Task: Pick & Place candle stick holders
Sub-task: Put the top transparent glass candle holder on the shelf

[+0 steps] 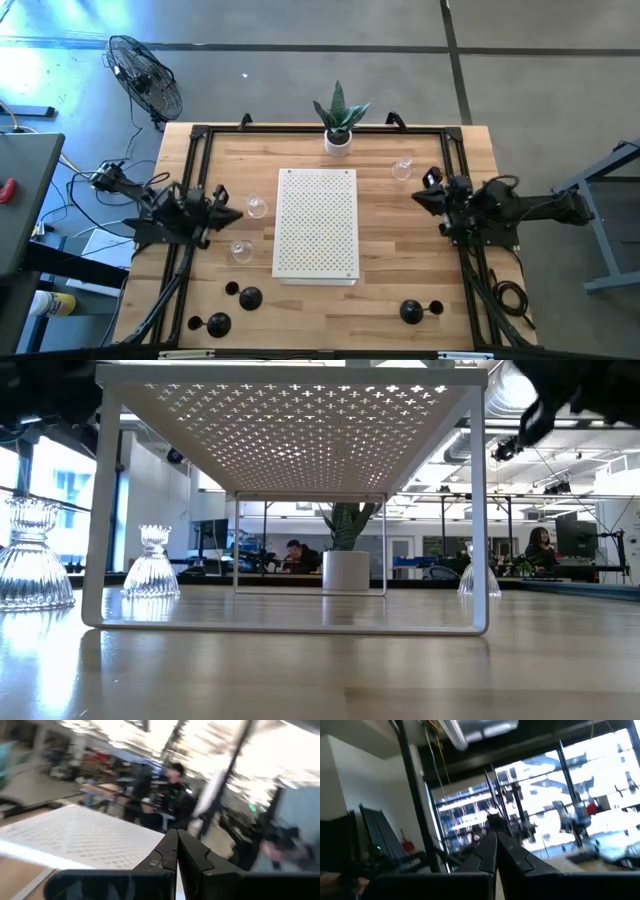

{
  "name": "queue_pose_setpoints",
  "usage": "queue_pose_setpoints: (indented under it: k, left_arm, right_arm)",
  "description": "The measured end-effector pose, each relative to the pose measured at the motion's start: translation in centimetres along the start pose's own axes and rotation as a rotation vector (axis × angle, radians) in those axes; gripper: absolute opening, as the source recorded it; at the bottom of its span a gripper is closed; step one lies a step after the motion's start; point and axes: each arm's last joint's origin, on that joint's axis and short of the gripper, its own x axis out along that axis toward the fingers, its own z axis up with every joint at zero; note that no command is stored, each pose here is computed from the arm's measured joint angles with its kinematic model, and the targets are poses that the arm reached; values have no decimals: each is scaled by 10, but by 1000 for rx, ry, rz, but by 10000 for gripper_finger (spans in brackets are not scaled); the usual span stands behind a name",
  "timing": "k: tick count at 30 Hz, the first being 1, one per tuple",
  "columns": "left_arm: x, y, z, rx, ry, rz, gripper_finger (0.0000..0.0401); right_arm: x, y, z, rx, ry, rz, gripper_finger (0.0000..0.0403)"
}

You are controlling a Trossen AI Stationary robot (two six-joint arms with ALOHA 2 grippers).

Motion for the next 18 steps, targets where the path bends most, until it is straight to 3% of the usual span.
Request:
queue_pose_setpoints:
  k: [4, 10, 13, 18]
  left_arm:
    - [-1, -10, 38, -24, -130, -6, 1]
    - [-10, -22, 93, -11, -265, -57, 1]
    - [-15, -25, 114, -12, -319, -40, 1]
    - [-16, -29, 135, 69, -354, 14, 13]
  right_arm:
    - [6, 10, 31, -79, -72, 41, 0]
    - [14, 27, 94, -304, -214, 24, 0]
    - [19, 33, 125, -341, -211, -102, 0]
    - [35, 34, 151, -346, -16, -335, 5]
